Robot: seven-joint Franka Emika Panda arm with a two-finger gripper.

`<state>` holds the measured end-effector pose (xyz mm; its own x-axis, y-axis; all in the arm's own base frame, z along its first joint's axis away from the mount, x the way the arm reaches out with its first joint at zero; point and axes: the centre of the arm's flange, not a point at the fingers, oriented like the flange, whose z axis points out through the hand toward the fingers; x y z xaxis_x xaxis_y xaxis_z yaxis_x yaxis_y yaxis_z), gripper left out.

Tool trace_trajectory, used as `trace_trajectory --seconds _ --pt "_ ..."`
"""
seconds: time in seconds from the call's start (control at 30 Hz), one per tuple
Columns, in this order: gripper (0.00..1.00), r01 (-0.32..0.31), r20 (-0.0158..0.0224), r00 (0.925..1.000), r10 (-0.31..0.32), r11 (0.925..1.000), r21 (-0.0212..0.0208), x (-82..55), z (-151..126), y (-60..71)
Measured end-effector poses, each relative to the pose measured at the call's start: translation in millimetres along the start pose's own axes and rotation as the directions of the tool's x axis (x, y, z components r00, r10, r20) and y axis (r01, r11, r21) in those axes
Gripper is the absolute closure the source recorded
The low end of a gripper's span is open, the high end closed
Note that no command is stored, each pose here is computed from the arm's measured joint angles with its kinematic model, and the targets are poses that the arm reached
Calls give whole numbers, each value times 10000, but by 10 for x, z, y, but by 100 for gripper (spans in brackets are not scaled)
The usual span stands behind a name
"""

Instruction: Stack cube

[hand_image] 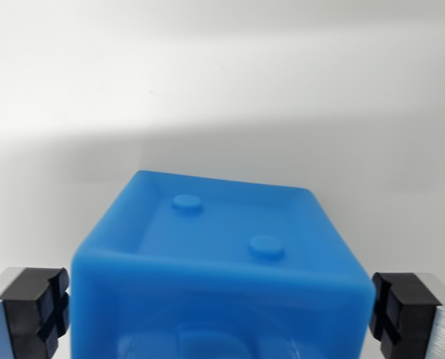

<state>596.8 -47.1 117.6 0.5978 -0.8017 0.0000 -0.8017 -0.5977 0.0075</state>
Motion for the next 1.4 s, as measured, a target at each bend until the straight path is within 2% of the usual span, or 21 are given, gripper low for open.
trace_trajectory --seconds 0.1,0.13,0.3,1.4 --pt "0 -2 1 10000 2 10000 1 -1 23 2" --pt "100 -3 0 10000 3 10000 3 0 26 2" --pt "100 -4 -7 10000 4 10000 14 3 23 -1" --pt "100 -6 -9 10000 6 10000 20 4 19 -1"
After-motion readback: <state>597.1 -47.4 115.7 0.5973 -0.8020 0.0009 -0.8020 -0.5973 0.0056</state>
